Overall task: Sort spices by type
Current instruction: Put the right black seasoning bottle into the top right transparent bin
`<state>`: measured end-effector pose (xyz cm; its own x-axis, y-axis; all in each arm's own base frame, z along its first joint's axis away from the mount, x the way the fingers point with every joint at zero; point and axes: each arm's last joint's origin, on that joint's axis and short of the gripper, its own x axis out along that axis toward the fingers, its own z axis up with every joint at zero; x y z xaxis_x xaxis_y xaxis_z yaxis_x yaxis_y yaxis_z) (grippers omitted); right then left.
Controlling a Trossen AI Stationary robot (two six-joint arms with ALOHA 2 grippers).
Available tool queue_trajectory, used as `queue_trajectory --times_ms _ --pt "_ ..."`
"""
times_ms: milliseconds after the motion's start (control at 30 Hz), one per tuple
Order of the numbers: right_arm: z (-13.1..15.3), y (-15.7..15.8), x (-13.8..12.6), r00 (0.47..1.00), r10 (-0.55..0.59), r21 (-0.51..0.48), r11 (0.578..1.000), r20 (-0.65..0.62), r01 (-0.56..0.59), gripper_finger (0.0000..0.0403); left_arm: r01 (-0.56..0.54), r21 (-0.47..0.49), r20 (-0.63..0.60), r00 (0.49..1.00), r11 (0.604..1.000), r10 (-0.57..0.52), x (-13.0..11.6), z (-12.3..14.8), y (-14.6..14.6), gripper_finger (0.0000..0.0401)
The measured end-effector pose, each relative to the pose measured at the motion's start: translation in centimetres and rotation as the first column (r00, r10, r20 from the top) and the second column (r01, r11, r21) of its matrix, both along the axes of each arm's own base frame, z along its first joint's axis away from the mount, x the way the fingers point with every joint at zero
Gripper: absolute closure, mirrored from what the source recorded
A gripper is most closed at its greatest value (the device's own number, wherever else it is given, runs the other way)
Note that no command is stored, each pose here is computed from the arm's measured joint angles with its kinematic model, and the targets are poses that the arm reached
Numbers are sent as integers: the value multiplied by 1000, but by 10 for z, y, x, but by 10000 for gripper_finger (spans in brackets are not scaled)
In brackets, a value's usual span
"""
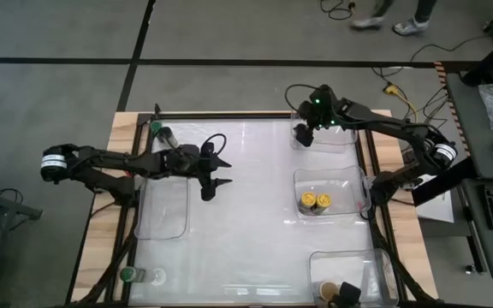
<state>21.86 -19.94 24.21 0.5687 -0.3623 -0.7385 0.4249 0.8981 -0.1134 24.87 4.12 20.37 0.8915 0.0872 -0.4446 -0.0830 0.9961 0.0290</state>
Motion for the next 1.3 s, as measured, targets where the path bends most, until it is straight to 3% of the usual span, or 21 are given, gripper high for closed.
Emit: queue_trajectory --times_ms 400,567,833,1300 --pt "4 2 0 995 -66 -21 998 -72 64 145 0 -1 -6 1000 1000 0 -1 -1 0 165" --pt "4 5 2 985 -120 -80 991 -123 110 153 2 3 -3 1000 1000 -2 0 -1 0 165" --pt "0 0 10 978 -188 -110 978 -90 178 154 2 10 36 999 1000 -2 2 4 0 165" --pt "-15 -9 21 956 -217 -4 975 -199 220 154 -7 -9 34 999 1000 7 2 4 0 165"
